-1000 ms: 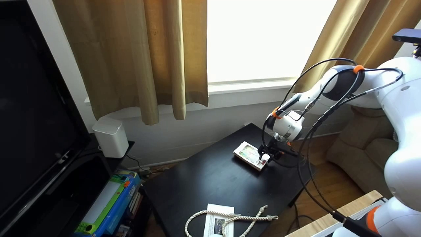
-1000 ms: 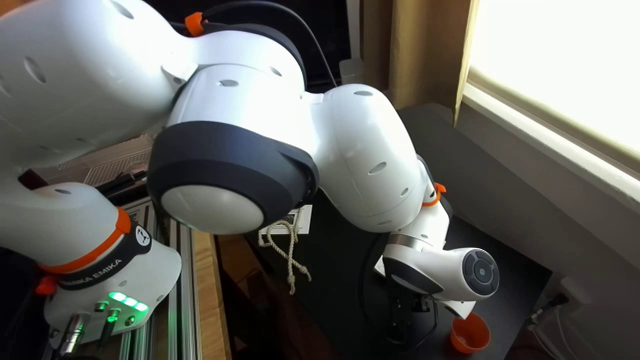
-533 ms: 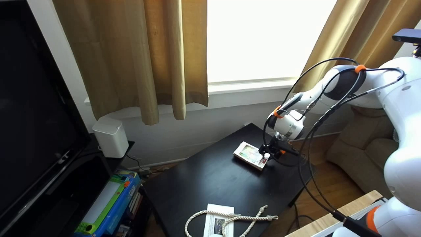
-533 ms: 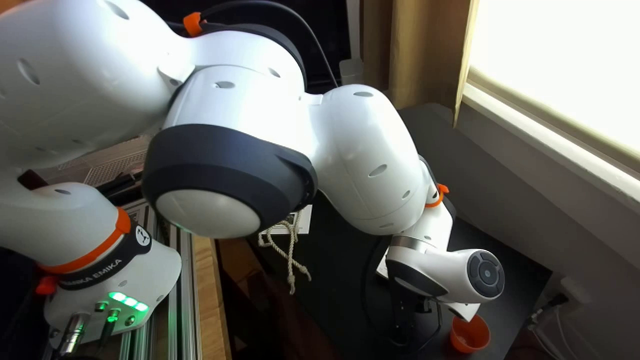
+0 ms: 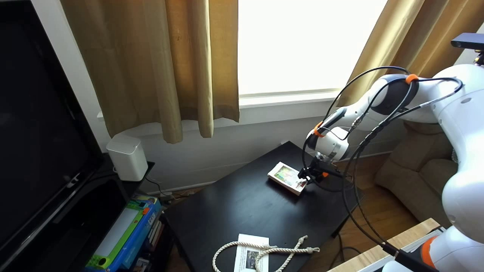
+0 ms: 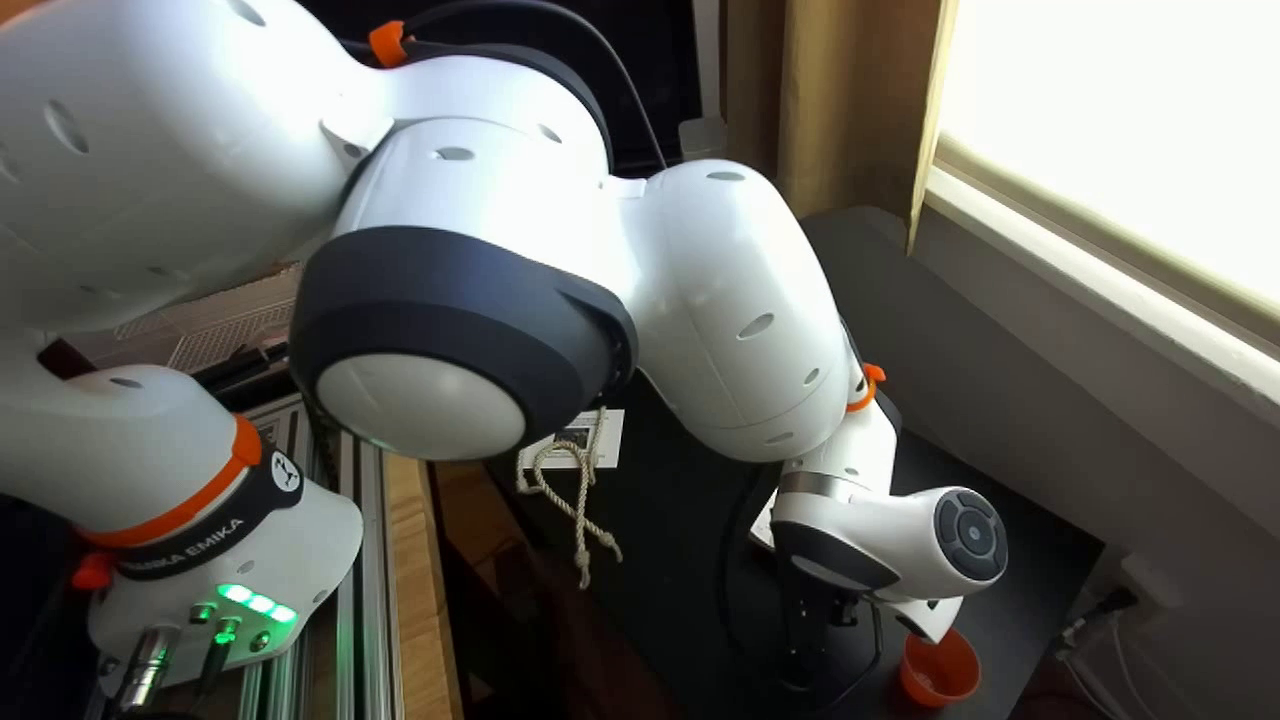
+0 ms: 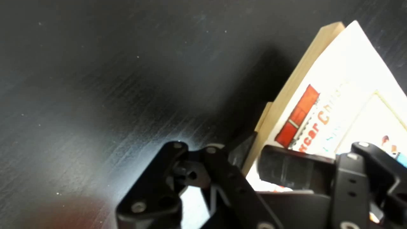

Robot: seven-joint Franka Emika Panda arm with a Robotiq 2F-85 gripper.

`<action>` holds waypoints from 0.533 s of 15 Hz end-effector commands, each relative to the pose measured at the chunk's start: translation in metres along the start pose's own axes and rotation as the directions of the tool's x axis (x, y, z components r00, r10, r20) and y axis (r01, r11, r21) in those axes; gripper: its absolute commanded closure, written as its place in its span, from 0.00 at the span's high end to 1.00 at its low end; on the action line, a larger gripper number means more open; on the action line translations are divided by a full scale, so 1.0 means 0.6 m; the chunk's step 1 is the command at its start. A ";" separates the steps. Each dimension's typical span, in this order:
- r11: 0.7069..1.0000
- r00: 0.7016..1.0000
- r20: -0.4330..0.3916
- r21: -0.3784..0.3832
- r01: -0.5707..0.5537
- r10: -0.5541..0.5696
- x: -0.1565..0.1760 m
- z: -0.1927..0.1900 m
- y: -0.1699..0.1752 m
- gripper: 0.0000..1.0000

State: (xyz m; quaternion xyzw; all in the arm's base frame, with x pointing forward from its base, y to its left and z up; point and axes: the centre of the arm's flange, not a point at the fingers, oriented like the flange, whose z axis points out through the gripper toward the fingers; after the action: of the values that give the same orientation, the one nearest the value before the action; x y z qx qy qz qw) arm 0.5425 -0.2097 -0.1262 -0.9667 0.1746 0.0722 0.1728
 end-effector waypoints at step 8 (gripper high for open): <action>0.997 0.993 0.098 -0.047 0.065 -0.060 -0.035 -0.005 -0.062 0.00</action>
State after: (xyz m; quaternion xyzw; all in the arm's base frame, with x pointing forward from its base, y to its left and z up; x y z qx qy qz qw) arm 0.5463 -0.1889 -0.1196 -0.9701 0.1491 0.0894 0.1693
